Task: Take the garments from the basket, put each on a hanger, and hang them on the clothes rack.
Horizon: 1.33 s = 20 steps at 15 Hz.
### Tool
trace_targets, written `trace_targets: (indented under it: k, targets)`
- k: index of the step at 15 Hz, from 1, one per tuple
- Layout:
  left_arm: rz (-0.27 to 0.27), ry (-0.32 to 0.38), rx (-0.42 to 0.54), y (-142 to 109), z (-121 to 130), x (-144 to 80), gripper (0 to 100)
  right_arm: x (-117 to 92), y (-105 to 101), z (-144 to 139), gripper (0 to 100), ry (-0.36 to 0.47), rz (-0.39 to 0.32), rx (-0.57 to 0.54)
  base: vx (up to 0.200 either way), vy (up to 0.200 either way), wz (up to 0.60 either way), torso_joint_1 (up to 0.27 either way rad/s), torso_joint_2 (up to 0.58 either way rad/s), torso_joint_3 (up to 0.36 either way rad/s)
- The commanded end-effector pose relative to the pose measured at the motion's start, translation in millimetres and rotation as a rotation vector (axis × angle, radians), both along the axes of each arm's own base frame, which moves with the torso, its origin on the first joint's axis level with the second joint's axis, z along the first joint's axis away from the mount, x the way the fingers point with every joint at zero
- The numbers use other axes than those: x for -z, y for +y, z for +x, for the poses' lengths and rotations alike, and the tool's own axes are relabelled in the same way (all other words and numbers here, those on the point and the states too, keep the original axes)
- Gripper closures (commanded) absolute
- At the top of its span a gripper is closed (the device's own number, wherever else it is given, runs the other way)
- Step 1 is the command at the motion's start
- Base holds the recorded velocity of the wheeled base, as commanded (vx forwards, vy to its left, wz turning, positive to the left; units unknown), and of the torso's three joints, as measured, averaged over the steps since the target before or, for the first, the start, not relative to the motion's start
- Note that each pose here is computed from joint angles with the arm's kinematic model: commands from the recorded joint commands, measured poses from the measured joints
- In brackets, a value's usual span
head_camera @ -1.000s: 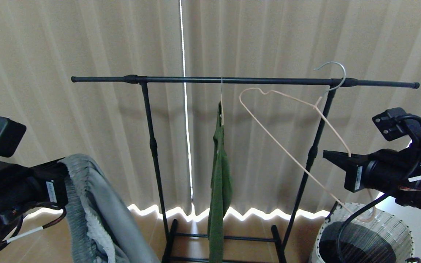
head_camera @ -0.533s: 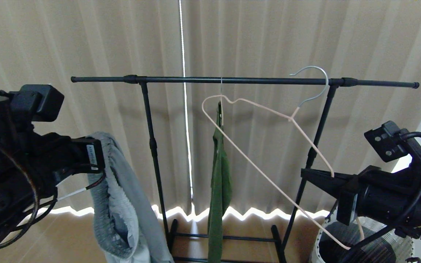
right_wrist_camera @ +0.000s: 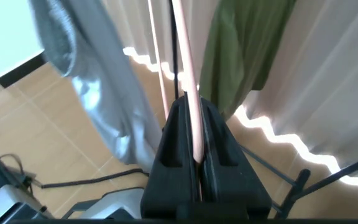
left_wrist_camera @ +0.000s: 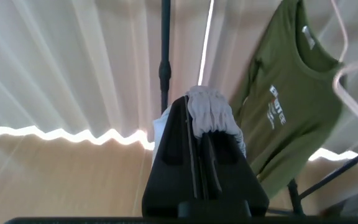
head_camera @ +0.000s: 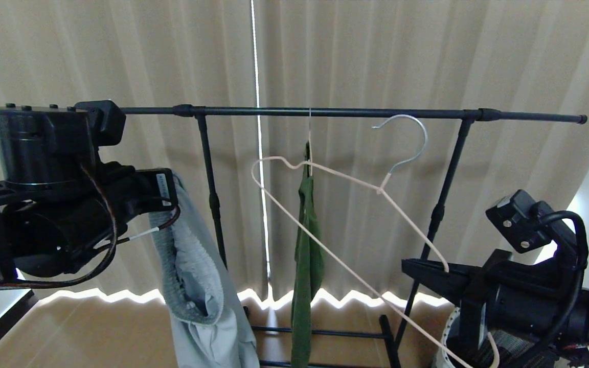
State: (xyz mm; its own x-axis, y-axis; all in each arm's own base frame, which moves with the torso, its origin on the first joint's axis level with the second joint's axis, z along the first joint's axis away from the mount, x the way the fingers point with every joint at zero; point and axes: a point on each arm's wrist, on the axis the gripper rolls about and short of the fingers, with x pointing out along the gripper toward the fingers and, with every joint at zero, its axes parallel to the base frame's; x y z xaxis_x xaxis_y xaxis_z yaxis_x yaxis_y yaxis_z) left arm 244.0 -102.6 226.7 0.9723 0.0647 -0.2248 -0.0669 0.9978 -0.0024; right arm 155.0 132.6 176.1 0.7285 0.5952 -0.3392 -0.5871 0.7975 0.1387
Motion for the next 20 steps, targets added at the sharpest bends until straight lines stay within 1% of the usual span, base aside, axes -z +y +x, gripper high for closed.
trace_targets:
  k: [1, 2, 3, 4, 5, 8, 9, 10, 11, 13, 16, 17, 18, 19, 20]
  targets:
    - [0.011, 0.012, -0.029, -5, 14, 5, 100, 6, 8, -2, 100, 0.024, -0.018, -0.035, 0.0, 0.0, 0.0, 0.0, 0.0, 0.0]
    - [0.012, 0.012, -0.032, -6, 15, 5, 100, 7, 8, -2, 100, 0.026, -0.018, -0.036, 0.0, 0.0, 0.0, 0.0, 0.0, 0.0]
    - [-0.025, 0.0, -0.054, -11, 26, 2, 100, 11, 14, 1, 100, 0.043, -0.031, -0.048, 0.0, 0.0, 0.0, 0.0, 0.0, 0.0]
    - [-0.042, 0.002, -0.057, -15, 31, 4, 100, 13, 18, 1, 100, 0.049, -0.033, -0.062, 0.0, 0.0, 0.0, 0.0, 0.0, 0.0]
    - [-0.045, 0.006, -0.058, -16, 34, 5, 100, 14, 23, -3, 100, 0.051, -0.034, -0.089, 0.0, 0.0, 0.0, 0.0, 0.0, 0.0]
    - [-0.04, 0.014, -0.055, -18, 36, 9, 100, 14, 33, -12, 100, 0.057, -0.03, -0.149, 0.0, 0.0, 0.0, 0.0, 0.0, 0.0]
    - [-0.038, 0.014, -0.061, -18, 36, 9, 100, 13, 36, -13, 100, 0.068, -0.014, -0.16, 0.0, 0.0, 0.0, 0.0, 0.0, 0.0]
    - [-0.035, 0.007, -0.076, -18, 37, 7, 100, 14, 38, -12, 100, 0.077, -0.012, -0.158, 0.0, 0.0, 0.0, 0.0, 0.0, 0.0]
    - [-0.024, -0.007, -0.124, -19, 38, 5, 100, 18, 43, -11, 100, 0.089, -0.022, -0.166, 0.0, 0.0, 0.0, 0.0, 0.0, 0.0]
    - [-0.018, -0.015, -0.132, -22, 35, 3, 100, 21, 52, -3, 100, 0.105, -0.027, -0.161, 0.0, 0.0, 0.0, 0.0, 0.0, 0.0]
    - [-0.014, -0.023, -0.101, -32, 31, 0, 100, 18, 76, 17, 100, 0.134, 0.016, -0.135, 0.0, 0.0, 0.0, 0.0, 0.0, 0.0]
    - [-0.013, -0.025, -0.104, -33, 31, -1, 100, 18, 80, 20, 100, 0.141, 0.027, -0.128, 0.0, 0.0, 0.0, 0.0, 0.0, 0.0]
    - [-0.01, -0.033, -0.127, -33, 33, -7, 100, 16, 82, 22, 100, 0.151, 0.044, -0.119, 0.0, 0.0, 0.0, 0.0, 0.0, 0.0]
    - [-0.007, -0.039, -0.144, -31, 36, -11, 100, 15, 80, 20, 100, 0.151, 0.046, -0.119, 0.0, 0.0, 0.0, 0.0, 0.0, 0.0]
    - [0.012, -0.034, -0.165, -25, 39, -12, 100, 12, 75, 16, 100, 0.144, 0.059, -0.121, 0.0, 0.0, 0.0, 0.0, 0.0, 0.0]
